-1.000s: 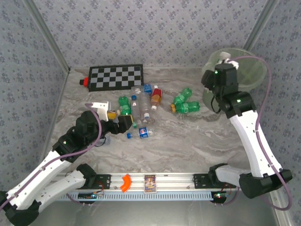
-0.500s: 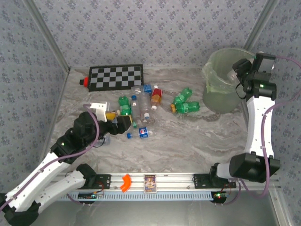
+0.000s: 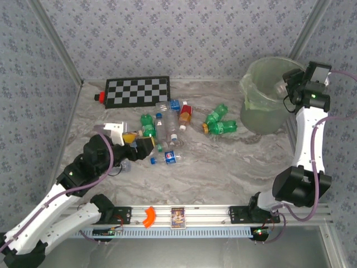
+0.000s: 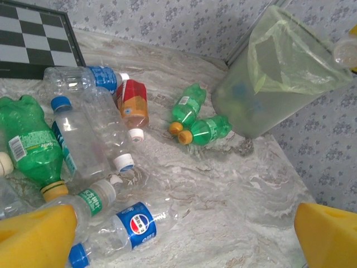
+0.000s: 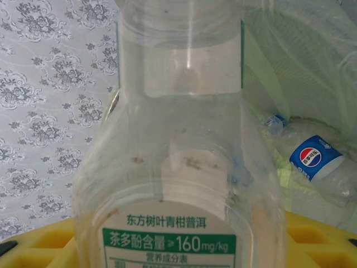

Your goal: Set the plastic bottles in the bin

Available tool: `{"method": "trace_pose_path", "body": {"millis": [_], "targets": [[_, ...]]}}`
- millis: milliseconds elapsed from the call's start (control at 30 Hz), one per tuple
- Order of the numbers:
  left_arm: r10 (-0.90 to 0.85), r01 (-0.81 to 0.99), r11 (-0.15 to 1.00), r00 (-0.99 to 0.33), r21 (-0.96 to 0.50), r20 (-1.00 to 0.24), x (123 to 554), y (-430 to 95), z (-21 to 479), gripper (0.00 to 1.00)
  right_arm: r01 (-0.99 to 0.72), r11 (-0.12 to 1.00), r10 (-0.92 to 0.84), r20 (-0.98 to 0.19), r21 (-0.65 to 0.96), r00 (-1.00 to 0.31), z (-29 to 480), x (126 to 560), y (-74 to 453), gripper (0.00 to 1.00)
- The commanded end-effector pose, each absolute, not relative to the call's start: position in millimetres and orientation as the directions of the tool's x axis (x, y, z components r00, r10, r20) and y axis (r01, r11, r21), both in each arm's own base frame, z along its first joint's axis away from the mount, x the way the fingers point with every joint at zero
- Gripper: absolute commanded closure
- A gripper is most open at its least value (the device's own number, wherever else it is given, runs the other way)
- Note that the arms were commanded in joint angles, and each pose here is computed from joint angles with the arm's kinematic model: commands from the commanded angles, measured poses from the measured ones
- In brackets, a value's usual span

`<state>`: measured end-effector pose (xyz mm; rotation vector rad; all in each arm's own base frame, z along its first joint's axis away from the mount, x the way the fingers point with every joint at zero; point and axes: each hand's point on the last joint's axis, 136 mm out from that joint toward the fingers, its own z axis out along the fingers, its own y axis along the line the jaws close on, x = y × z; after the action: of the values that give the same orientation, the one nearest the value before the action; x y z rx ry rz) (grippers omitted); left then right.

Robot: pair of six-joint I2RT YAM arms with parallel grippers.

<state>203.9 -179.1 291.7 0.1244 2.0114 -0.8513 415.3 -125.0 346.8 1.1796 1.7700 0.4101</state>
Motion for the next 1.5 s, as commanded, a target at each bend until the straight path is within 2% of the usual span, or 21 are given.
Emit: {"method": "trace_pose_path", "body": {"millis": [0, 67, 200, 300, 400, 733, 1100, 1333, 1467], "targets": [[-0.253, 0.407, 0.752, -0.55, -0.519, -0.796, 200, -173, 306, 0.0, 0.504, 0.479, 0.853, -0.516, 0.719, -0.074, 362, 421, -127, 0.38], [-0.261, 0.405, 0.749, -0.547, -0.525, -0.795, 199, -172, 306, 0.0, 0.514, 0.494, 0.835, -0.547, 0.701, -0.056, 366, 419, -133, 0.37], [-0.259, 0.402, 0.752, -0.548, -0.522, -0.796, 199, -172, 303, 0.0, 0.524, 0.49, 0.84, -0.538, 0.697, -0.071, 361, 417, -131, 0.3], [-0.257, 0.396, 0.755, -0.555, -0.523, -0.791, 201, -173, 297, 0.0, 0.516, 0.501, 0.837, -0.54, 0.695, -0.086, 361, 417, -129, 0.19], [-0.256, 0.393, 0.755, -0.56, -0.524, -0.788, 203, -175, 294, 0.0, 0.507, 0.521, 0.823, -0.562, 0.686, -0.085, 365, 417, -129, 0.01], [-0.245, 0.356, 0.783, -0.577, -0.51, -0.779, 206, -172, 281, 0.0, 0.426, 0.618, 0.76, -0.641, 0.661, -0.107, 390, 397, -94, 0.0], [-0.261, 0.241, 0.818, -0.652, -0.522, -0.712, 220, -177, 230, 0.0, 0.216, 0.805, 0.593, -0.751, 0.553, -0.29, 369, 364, 10, 0.0], [-0.359, 0.037, 0.861, -0.662, -0.507, -0.658, 216, -143, 188, 0.0, 0.033, 0.918, 0.372, -0.833, 0.394, -0.41, 347, 360, 78, 0.0], [-0.486, -0.218, 0.863, -0.605, -0.456, -0.63, 209, -95, 165, 0.0, -0.107, 0.932, 0.263, -0.85, 0.346, -0.457, 323, 355, 118, 0.0]]}}
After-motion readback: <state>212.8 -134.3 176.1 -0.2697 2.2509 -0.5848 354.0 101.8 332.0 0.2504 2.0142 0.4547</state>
